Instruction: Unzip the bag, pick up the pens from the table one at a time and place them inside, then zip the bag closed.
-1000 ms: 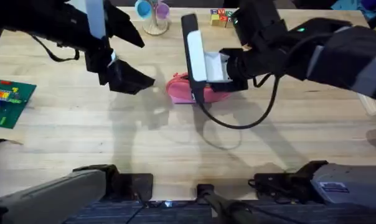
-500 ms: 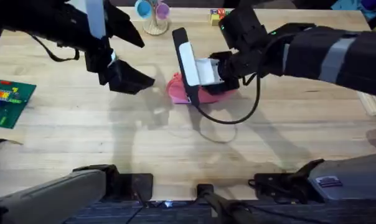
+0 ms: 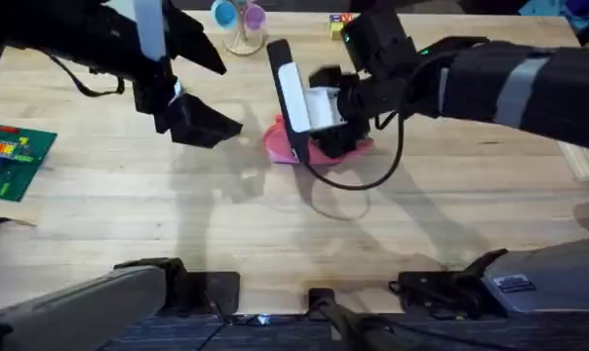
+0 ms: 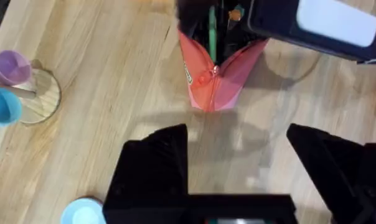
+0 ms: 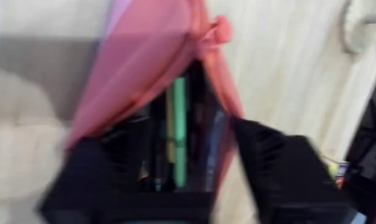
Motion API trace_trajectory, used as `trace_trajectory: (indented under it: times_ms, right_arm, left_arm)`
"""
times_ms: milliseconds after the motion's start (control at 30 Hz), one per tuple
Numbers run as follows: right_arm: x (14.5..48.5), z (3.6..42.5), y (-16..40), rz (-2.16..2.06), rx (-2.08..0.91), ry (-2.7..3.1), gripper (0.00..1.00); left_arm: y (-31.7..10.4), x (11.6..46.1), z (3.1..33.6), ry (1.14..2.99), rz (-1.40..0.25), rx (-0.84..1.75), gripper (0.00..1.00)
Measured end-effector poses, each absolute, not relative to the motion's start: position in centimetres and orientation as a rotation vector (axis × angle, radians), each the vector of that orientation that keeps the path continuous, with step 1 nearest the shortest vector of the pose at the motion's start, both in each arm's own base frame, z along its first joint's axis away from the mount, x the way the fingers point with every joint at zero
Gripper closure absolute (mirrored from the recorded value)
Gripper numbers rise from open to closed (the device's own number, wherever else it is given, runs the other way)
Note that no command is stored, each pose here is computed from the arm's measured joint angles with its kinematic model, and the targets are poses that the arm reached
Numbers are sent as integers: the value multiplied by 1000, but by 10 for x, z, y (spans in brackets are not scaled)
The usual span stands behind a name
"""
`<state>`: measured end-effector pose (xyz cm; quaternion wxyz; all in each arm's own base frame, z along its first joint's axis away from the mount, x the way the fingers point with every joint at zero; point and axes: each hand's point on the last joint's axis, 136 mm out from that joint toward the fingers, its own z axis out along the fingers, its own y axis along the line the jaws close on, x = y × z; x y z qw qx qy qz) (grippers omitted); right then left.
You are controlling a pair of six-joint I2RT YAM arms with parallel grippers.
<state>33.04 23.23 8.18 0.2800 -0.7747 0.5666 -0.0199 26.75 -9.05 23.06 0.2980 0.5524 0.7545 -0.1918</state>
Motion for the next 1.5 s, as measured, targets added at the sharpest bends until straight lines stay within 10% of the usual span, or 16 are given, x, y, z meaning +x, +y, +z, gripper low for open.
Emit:
trace_trajectory:
  times_ms: [100,1500]
  right_arm:
    - [336,89,235,-68,-2062,1501,14]
    - [284,204,203,176,-1725,2151,9]
  left_arm:
    - [-90,267,231,2005,-509,1468,7]
    - [-53,288,242,1965,-433,1329,7]
